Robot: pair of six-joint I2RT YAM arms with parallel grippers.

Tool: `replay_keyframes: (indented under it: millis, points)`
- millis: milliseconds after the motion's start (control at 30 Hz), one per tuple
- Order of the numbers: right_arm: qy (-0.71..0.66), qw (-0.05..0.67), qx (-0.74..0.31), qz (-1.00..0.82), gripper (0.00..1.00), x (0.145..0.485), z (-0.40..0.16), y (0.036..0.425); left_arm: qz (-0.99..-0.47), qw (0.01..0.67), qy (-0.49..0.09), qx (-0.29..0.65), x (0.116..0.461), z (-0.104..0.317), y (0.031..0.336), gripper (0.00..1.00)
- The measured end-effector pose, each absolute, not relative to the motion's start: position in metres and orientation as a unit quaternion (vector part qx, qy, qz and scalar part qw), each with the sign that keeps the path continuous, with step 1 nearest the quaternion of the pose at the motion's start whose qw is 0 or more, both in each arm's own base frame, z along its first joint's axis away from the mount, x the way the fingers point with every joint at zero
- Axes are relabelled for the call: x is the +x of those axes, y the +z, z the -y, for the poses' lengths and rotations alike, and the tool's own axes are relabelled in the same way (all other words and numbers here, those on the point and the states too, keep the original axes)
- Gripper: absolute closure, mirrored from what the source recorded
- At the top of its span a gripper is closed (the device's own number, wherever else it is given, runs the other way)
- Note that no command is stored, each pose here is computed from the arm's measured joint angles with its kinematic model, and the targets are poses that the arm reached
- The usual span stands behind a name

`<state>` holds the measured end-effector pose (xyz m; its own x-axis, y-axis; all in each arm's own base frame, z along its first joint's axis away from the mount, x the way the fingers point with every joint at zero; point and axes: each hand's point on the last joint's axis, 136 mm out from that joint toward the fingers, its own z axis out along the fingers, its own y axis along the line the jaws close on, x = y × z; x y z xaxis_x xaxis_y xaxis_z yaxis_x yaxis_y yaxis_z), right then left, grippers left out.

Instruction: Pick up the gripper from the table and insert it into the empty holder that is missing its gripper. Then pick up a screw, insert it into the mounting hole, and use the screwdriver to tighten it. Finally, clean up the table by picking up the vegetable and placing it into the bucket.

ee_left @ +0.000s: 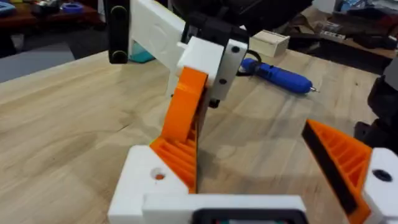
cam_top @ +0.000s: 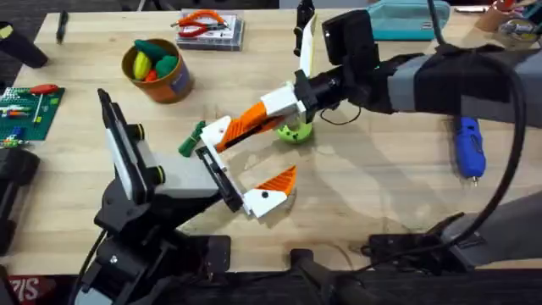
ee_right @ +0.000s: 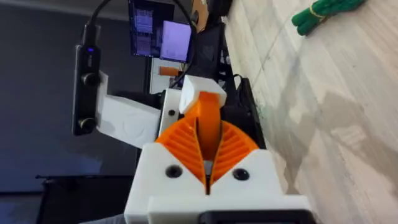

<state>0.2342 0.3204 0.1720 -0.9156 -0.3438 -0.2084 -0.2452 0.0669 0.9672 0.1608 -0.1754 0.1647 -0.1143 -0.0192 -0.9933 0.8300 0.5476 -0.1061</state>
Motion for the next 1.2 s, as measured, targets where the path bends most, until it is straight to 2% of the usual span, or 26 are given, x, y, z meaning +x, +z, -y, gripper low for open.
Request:
replay_keyframes:
  millis: [1200]
  points:
    - [-0.647,0.029,0.215,0.731,0.986,0.249,-0.342,0.168,-0.672,0.601,-0.337,0.271,0.175,0.165,0.164,0.013]
